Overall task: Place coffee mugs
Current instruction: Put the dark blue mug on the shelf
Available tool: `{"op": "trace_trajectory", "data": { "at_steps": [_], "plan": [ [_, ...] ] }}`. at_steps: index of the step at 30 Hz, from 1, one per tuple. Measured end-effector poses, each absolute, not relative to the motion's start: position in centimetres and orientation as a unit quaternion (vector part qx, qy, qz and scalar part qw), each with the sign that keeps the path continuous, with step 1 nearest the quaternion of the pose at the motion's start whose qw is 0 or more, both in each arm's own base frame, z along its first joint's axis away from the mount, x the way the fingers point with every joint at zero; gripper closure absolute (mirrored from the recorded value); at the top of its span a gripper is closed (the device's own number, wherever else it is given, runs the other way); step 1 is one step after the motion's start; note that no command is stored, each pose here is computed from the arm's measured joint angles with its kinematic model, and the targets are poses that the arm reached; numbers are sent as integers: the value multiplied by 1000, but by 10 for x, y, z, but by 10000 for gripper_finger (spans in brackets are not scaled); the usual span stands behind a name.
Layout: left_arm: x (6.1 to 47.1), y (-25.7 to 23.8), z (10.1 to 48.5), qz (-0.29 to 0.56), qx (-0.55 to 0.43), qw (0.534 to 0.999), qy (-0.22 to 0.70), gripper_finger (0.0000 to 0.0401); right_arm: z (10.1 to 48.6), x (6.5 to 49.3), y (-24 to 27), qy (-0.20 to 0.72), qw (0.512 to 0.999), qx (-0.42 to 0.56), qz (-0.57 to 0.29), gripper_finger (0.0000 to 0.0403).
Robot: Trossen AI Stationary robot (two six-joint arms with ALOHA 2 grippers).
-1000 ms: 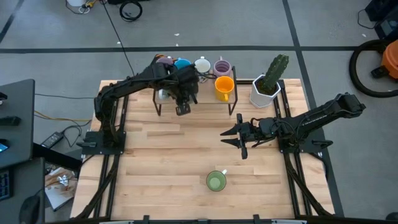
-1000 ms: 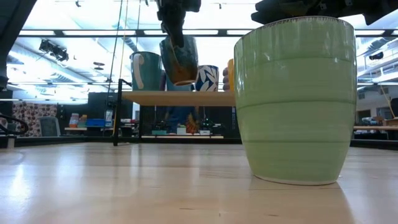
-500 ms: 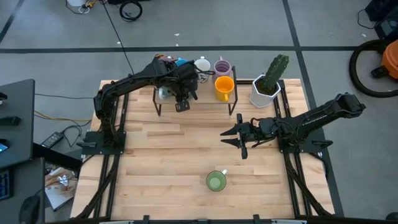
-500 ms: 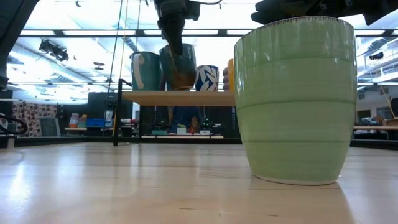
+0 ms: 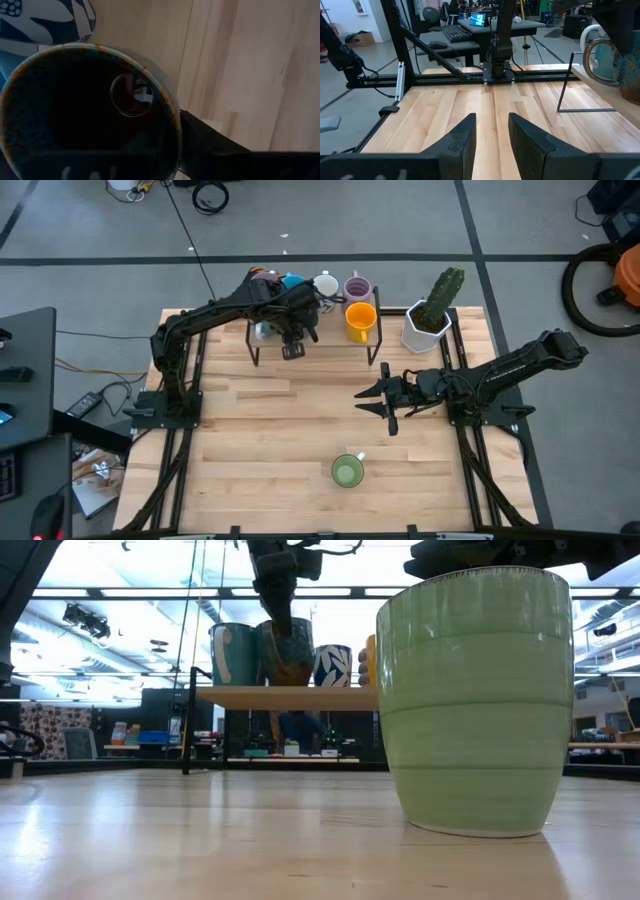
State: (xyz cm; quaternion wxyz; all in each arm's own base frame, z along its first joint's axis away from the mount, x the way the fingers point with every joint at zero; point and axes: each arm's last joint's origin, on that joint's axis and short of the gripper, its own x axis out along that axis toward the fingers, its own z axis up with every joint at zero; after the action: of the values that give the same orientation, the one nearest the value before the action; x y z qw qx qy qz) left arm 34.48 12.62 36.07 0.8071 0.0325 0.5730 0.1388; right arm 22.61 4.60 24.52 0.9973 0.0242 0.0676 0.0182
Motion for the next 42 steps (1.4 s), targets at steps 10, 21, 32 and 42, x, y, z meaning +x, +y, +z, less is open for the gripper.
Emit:
{"op": "trace_trajectory", "data": {
  "at_steps": [10,21,32,42],
  "plan": [
    [347,128,362,160,36,811,562,291,245,226,46,68,997,24,18,283],
    [350,129,364,167,41,819,547,268,244,226,46,72,997,23,18,283],
    [354,118,365,189,137,795,561,217,244,226,46,73,997,23,18,283],
    [357,120,367,198,136,803,545,229,244,226,46,73,997,23,18,283]
  ]
}}
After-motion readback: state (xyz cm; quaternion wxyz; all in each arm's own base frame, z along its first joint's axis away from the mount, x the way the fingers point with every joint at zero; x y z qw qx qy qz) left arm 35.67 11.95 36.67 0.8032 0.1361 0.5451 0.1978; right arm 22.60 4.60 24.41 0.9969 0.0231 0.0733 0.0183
